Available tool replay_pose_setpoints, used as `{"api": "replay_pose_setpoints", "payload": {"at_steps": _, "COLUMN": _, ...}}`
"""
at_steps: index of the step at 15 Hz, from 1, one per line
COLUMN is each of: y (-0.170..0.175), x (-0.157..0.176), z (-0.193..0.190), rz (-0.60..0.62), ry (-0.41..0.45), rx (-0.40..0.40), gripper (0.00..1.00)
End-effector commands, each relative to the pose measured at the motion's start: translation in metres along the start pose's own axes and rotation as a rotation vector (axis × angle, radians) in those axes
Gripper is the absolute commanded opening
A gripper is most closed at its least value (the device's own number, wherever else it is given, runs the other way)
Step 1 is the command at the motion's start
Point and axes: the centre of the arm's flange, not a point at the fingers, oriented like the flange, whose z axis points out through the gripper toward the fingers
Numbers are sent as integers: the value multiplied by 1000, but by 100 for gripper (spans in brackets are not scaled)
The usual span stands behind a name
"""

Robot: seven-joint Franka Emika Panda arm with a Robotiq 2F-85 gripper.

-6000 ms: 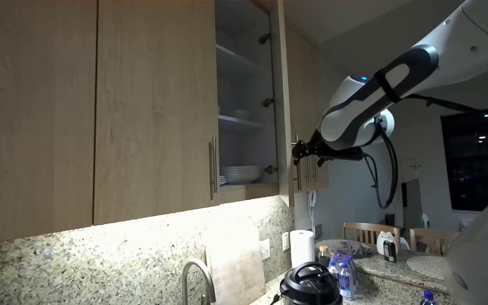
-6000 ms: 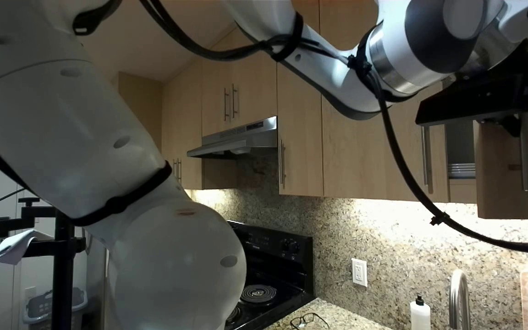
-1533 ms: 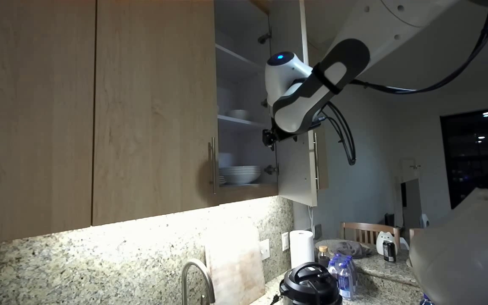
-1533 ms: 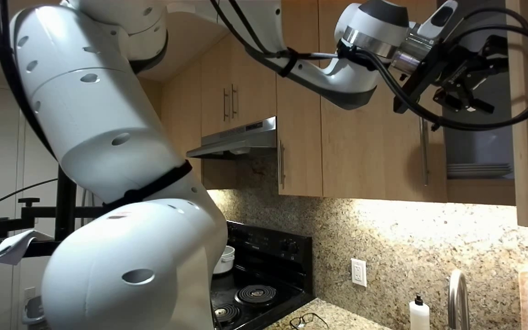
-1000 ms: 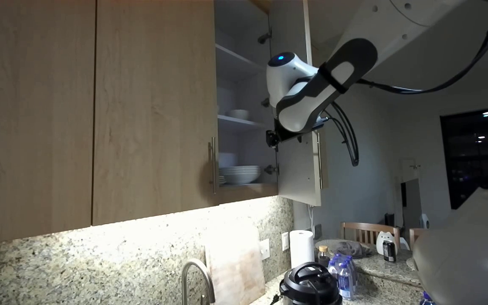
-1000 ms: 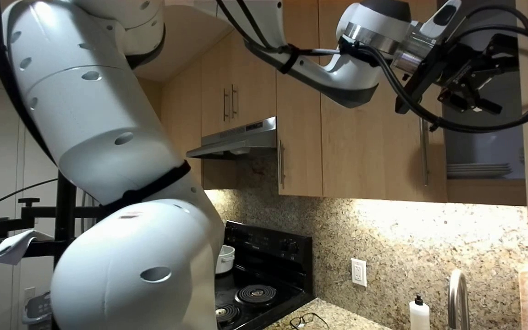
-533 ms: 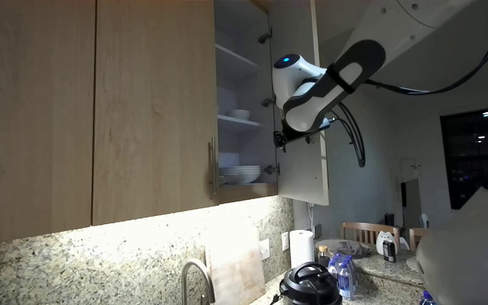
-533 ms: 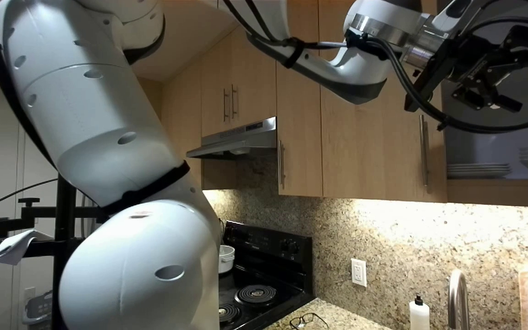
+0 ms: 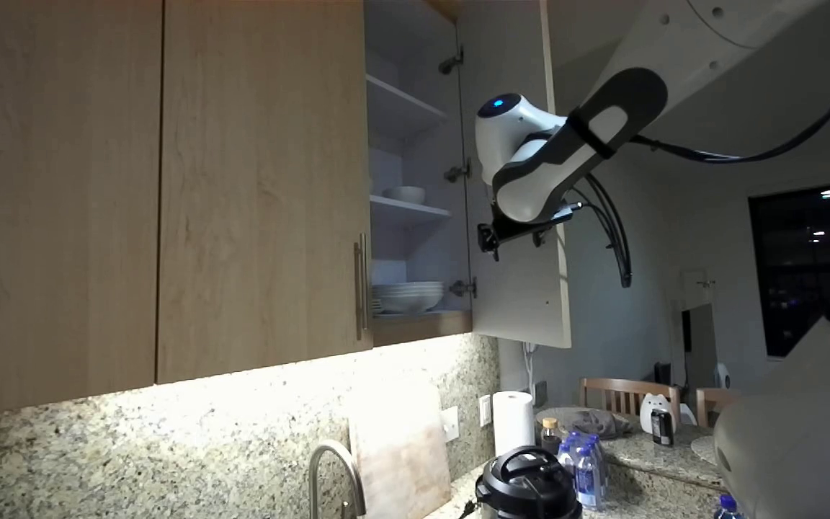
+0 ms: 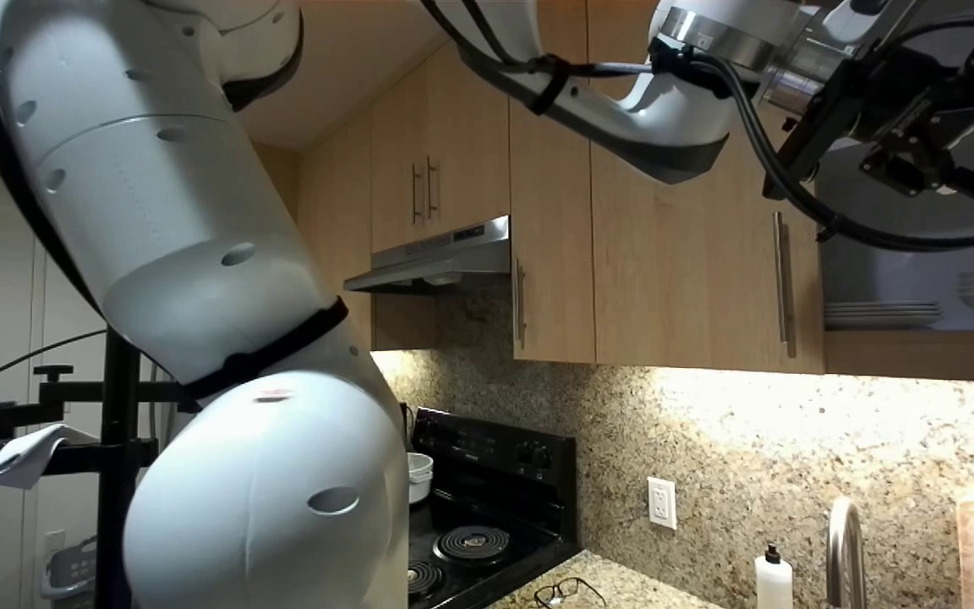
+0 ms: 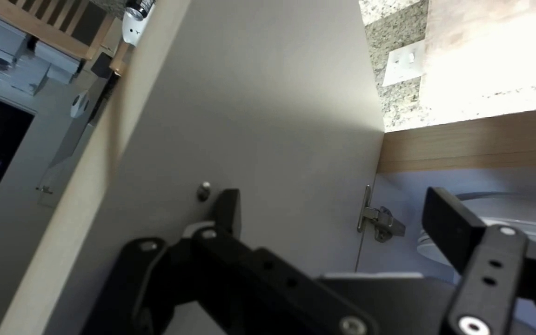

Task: Open the right cabinet door

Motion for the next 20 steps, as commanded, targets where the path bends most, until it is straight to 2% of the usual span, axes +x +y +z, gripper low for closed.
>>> {"api": "replay_pose_setpoints", "payload": {"at_steps": 1, "y": 18, "x": 0, "z": 10, "rz": 63, "ry": -12, "rx": -34, "gripper": 100}}
{"api": "replay_pose_setpoints", "payload": {"at_steps": 10, "y": 59, "x": 10, "z": 40, "rz": 146, "ry": -52, "rx": -81, "gripper": 100}}
{"api": "replay_pose_setpoints", "payload": {"at_steps": 20, "y": 96, "x": 39, "z": 69, "rz": 239, "ry": -99, "rx": -140, "gripper": 100}}
